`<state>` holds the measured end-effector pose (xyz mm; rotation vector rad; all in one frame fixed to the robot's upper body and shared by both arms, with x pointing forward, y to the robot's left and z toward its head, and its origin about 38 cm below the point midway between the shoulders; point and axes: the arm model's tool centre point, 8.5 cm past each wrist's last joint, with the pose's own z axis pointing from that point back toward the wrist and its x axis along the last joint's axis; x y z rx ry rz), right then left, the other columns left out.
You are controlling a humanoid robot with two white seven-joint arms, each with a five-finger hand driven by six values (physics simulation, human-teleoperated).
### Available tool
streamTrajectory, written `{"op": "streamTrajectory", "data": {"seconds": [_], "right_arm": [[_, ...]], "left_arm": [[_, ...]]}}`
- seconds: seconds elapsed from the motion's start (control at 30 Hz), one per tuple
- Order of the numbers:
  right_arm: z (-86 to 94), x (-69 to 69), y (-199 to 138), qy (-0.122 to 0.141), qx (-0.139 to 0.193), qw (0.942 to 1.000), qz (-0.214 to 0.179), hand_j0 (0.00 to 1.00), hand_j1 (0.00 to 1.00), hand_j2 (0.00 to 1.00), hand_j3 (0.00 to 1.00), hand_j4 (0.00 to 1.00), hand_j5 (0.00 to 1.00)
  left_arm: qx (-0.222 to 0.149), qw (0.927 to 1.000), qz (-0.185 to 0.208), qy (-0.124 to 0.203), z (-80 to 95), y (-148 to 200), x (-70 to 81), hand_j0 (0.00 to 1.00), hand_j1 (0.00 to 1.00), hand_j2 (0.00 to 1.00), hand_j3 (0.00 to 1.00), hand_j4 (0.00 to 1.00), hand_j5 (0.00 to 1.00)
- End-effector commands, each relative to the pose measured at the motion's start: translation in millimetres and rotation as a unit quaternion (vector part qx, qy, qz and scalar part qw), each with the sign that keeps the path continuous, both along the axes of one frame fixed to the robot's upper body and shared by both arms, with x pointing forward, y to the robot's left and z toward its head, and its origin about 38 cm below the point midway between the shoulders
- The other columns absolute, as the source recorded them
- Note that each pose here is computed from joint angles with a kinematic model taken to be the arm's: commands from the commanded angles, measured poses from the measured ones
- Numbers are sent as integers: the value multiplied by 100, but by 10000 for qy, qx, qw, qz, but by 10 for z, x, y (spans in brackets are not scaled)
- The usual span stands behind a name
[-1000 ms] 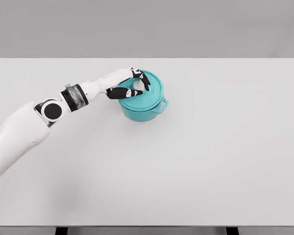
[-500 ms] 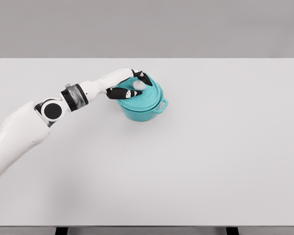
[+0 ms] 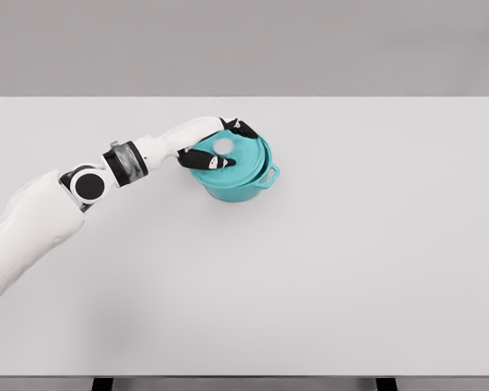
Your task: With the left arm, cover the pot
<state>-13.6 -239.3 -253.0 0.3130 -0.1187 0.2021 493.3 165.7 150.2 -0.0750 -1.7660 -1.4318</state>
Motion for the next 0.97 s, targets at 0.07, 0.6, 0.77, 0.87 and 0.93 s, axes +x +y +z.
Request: {"op": "streamTrajectory", "data": {"seconds": [0.07, 0.6, 0.77, 0.87, 0.93], "right_arm": [[0, 0, 0, 1, 4, 10000, 3, 100, 100, 100, 100, 100, 100], [0, 0, -1, -1, -3, 10000, 2, 100, 100, 100, 100, 100, 100], [0, 0, -1, -1, -3, 10000, 2, 100, 100, 100, 100, 100, 100], [0, 0, 0, 0, 4, 10000, 3, 100, 100, 100, 100, 100, 100], [0, 0, -1, -1, -3, 10000, 2, 100, 100, 100, 100, 100, 100]], "left_arm": [[-58, 10000, -9, -11, 12, -27, 2, 80, 80, 80, 80, 80, 80], [-94, 9982, -497, -324, 914, 771, -483, 100, 100, 100, 100, 100, 100], [80, 9997, -105, -221, 810, 1546, -977, 100, 100, 100, 100, 100, 100], [52, 9997, 196, -108, 682, 1753, -1079, 100, 100, 100, 100, 100, 100], [52, 9997, 212, -108, 675, 1759, -1079, 100, 100, 100, 100, 100, 100]]}}
